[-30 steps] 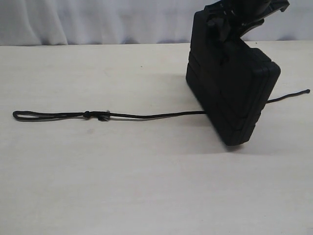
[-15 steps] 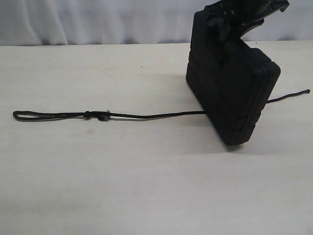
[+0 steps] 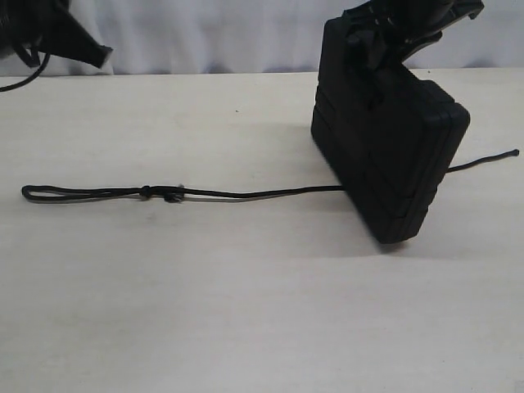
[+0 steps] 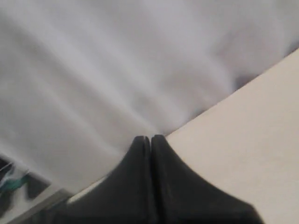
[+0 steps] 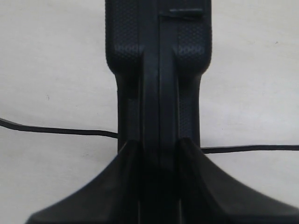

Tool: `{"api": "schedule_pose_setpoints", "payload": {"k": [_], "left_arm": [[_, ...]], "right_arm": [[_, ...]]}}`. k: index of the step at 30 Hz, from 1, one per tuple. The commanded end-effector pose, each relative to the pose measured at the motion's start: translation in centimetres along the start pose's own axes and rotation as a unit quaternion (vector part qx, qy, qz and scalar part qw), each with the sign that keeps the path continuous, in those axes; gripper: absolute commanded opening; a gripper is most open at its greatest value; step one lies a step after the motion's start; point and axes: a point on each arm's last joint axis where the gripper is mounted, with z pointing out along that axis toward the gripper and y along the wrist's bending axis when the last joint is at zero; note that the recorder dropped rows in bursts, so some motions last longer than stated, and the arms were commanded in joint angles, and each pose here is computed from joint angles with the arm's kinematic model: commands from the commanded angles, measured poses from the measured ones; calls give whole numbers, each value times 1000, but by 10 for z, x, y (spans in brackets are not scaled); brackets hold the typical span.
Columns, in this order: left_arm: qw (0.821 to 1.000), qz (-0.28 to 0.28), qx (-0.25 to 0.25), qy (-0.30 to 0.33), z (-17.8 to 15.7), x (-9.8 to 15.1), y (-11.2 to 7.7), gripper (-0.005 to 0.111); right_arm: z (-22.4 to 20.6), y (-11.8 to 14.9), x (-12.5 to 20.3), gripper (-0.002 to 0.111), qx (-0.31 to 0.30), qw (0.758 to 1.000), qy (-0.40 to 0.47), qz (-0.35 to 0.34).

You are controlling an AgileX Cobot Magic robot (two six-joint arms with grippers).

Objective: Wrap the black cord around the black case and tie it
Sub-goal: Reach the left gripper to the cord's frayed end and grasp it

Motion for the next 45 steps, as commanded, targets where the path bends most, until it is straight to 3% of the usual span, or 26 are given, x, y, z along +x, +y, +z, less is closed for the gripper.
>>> {"api": "schedule_pose_setpoints", "payload": {"k": [1,3,4,7,11,12,14,17,19,20,21,22,23,24,26,28,30,32,35,37,40,45], "left_arm": [[965,72,-157,200,28,35,36,0],[940,21,-206,269,40,53,49,0],[934,23,-216,284,47,60,52,0],[938,36,-175,298,59,80,36,0],[974,11,19,228,68,92,-5,0],[977,-8,89,191,69,90,-16,0],[973,-75,160,149,71,85,-26,0],[942,-189,263,85,73,71,-25,0],[903,-196,377,60,72,60,-22,0],[884,-208,411,81,74,58,-19,0],[872,-178,439,123,77,56,-15,0],[864,-174,435,183,81,60,-12,0],[867,-115,418,246,84,67,-9,0],[867,-75,374,319,88,72,-4,0],[864,54,274,420,90,86,5,0],[865,99,183,457,92,91,12,0],[866,120,159,459,93,89,9,0],[862,135,203,445,91,86,-1,0],[837,146,343,401,84,79,-26,0],[827,139,405,364,80,74,-37,3],[819,134,469,303,77,65,-47,22],[802,172,508,263,80,69,-55,62]], "right_arm": [[-3,0,-4,4,-1,1000,-18,-12],[-2,-1,-4,4,0,1000,-17,-12],[-1,-1,-4,4,0,1000,-16,-12],[2,-1,-4,4,0,1000,-13,-12],[9,-1,-4,4,-1,1000,-6,-12],[11,-1,-4,4,-1,1000,-3,-12],[15,-1,-4,4,-1,1000,1,-13],[19,-1,-5,4,-1,1000,5,-16],[19,-1,-5,4,-1,1000,6,-16],[20,-1,-5,4,-1,1000,7,-16],[20,-1,-5,4,-1,1000,7,-16],[20,-1,-5,4,-1,1000,7,-16],[20,-1,-5,4,-1,1000,7,-16],[20,-1,-5,4,-1,1000,7,-16],[20,-1,-5,4,-1,1000,7,-16],[20,-1,-5,4,-1,1000,7,-16],[20,-1,-5,4,-1,1000,7,-16],[20,-1,-5,4,-1,1000,7,-16],[20,-1,-5,4,-1,1000,7,-18],[20,-1,-5,4,-1,1000,7,-18],[20,0,-5,4,-2,1000,7,-17],[20,0,-5,4,-2,1000,7,-19]]}}
